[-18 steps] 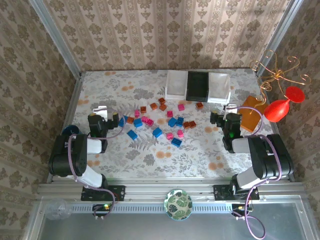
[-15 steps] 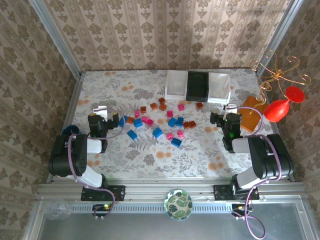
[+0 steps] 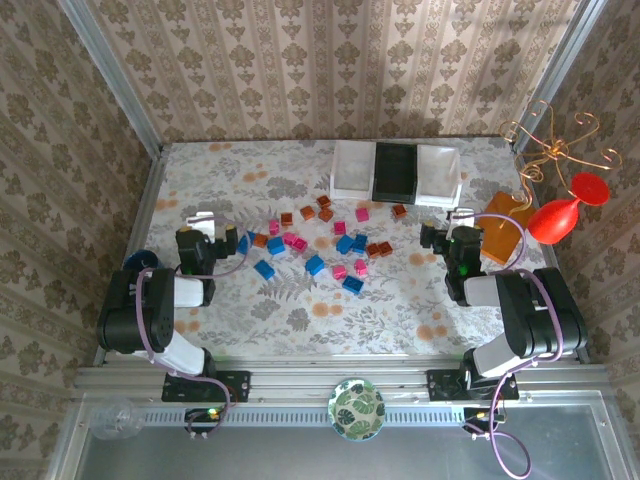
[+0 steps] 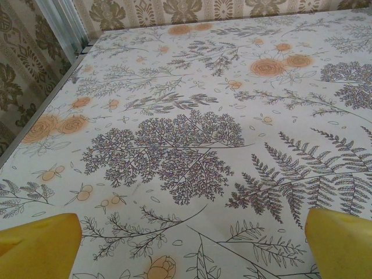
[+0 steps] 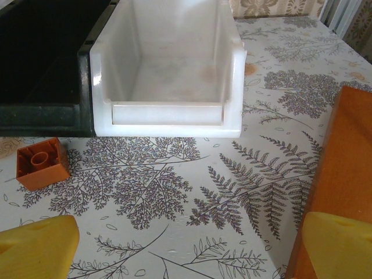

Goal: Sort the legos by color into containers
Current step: Move the container to the top-center of the table.

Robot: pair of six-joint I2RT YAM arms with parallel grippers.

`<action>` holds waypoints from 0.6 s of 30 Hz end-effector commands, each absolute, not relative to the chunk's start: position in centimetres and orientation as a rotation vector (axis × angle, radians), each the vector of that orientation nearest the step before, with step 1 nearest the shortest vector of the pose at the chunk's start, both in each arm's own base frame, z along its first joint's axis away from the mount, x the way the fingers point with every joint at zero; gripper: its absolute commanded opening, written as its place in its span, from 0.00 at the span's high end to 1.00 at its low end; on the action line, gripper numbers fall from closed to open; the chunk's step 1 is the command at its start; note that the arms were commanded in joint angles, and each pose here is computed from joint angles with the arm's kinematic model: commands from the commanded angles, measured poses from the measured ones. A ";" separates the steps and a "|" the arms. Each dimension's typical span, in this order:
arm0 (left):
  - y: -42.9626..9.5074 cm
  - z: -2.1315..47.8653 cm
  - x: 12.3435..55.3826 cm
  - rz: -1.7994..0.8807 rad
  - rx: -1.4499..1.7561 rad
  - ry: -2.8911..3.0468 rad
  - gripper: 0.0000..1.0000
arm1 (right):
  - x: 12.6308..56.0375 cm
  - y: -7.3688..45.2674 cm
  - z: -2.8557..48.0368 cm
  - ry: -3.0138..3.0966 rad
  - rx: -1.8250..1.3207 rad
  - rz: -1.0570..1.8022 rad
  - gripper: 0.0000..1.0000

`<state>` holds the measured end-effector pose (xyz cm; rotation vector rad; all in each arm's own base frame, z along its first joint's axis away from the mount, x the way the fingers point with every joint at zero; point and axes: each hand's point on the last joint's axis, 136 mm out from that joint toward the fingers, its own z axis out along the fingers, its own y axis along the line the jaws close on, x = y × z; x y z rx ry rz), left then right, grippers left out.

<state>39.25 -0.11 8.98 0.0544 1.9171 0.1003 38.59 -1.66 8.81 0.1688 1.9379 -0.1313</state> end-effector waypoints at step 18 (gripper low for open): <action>0.3 10.1 39.9 0.126 0.068 1.882 0.00 | 39.4 -2.3 10.1 1.892 0.181 -0.166 0.00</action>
